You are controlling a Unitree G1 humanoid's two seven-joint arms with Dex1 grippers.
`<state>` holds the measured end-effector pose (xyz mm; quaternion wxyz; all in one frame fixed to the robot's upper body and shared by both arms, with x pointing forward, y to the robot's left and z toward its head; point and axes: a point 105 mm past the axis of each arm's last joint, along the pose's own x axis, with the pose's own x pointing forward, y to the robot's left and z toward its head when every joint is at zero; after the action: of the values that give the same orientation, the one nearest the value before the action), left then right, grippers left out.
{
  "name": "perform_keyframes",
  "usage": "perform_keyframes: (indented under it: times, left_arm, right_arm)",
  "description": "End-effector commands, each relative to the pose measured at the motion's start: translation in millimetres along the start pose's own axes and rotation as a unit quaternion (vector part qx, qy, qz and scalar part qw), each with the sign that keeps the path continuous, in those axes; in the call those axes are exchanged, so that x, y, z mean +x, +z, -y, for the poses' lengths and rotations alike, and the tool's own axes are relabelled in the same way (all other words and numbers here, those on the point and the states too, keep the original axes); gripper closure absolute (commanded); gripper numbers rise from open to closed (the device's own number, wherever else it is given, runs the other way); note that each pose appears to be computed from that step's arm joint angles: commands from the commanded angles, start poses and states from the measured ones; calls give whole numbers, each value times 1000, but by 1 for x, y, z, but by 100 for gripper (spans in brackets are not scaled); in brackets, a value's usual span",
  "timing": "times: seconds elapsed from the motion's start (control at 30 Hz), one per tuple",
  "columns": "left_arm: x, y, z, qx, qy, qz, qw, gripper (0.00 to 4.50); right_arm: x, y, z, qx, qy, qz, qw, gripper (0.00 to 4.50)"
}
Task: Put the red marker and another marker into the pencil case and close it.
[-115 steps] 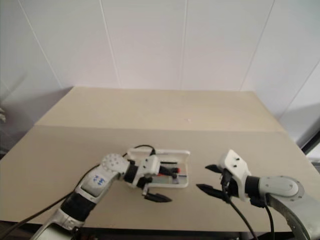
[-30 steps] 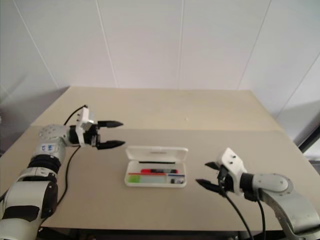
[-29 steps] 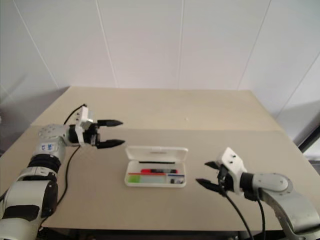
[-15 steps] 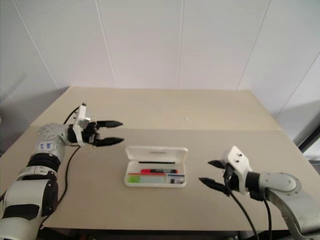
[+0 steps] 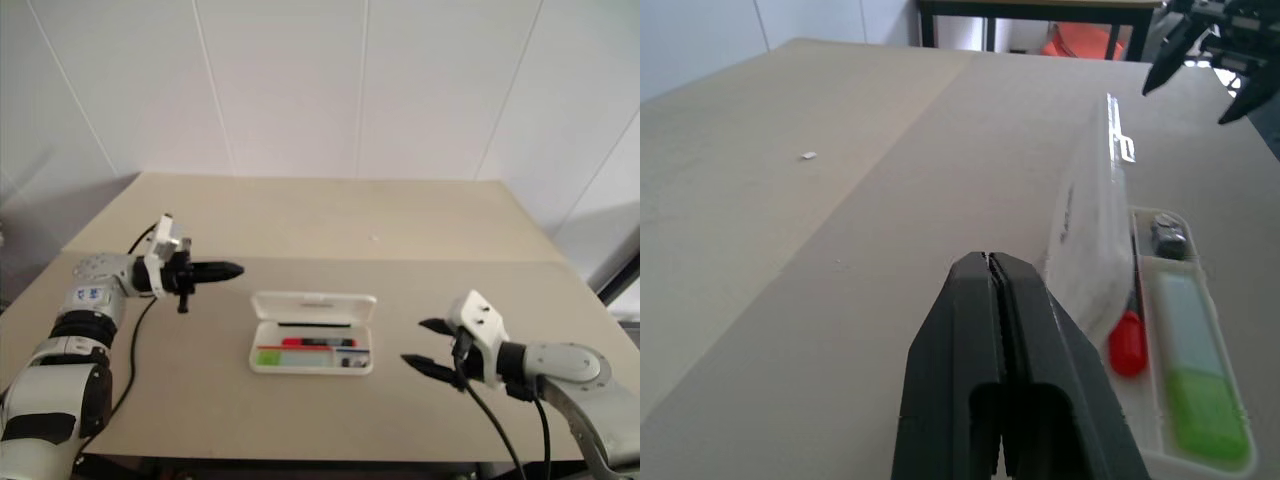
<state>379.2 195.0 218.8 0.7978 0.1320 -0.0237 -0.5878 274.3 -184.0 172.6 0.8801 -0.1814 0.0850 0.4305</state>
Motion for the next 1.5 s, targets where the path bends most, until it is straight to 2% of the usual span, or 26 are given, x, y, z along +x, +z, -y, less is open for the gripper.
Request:
perform_keyframes:
  times: [0.03,0.3,0.67,0.77,0.9,1.07,1.37,1.5]
  left_arm:
    - [1,1,-3,9,5,-18,1000,448]
    - [19,5,-10,8,10,-11,1000,448]
    - [52,13,1,-31,-67,-2,997,448]
    - [55,8,12,-35,-121,-30,992,448]
    - [56,-2,18,-38,-142,-72,987,448]
    - [57,-16,24,-9,-166,-131,977,448]
    - [76,-9,43,44,-236,-134,961,448]
    - [77,-15,54,65,-272,-157,947,448]
  right_arm:
    - [-11,15,1,-13,5,35,999,0]
    - [-31,48,10,-8,14,137,990,0]
    - [-35,47,12,-26,24,126,991,0]
    - [-37,50,10,-29,27,132,991,0]
    - [-38,52,9,-28,30,144,989,0]
    - [-38,54,11,-31,29,150,988,0]
    - [-36,55,8,-28,46,161,986,0]
    - [-35,55,6,-25,58,166,984,0]
